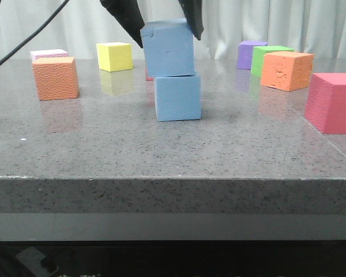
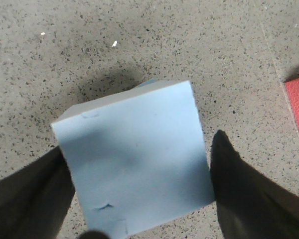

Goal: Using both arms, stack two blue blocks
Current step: 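Open the left gripper and raise it off the stacked cube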

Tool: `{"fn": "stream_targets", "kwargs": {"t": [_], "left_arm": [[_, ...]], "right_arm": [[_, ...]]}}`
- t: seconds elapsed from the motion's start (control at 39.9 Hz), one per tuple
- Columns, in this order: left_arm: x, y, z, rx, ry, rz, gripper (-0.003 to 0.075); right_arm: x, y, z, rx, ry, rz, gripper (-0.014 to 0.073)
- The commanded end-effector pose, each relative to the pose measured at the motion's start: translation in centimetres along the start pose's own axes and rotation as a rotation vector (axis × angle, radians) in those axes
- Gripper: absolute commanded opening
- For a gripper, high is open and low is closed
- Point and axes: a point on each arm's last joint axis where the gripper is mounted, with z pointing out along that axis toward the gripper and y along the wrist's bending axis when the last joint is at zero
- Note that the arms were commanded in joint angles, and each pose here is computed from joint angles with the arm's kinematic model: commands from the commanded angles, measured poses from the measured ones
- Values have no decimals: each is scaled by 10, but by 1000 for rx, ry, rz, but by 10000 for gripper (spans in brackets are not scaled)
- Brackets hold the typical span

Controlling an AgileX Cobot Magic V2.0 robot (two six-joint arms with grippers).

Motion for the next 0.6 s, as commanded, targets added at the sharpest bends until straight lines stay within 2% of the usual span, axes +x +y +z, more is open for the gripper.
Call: {"fn": "stream_targets", "kwargs": {"t": [0.0,0.23,0.58], "left_arm": [[-6,-9,-33,44,-118,19,539],[-5,-13,-35,50,-122,36,540],[-11,-16,-63,39,-174,55,540]], "right_arm": [[-15,1,-2,1,-98,-10,-71],[-15,1,-2,1,-98,-10,-71],[-15,1,-2,1,-98,-10,-71]]}}
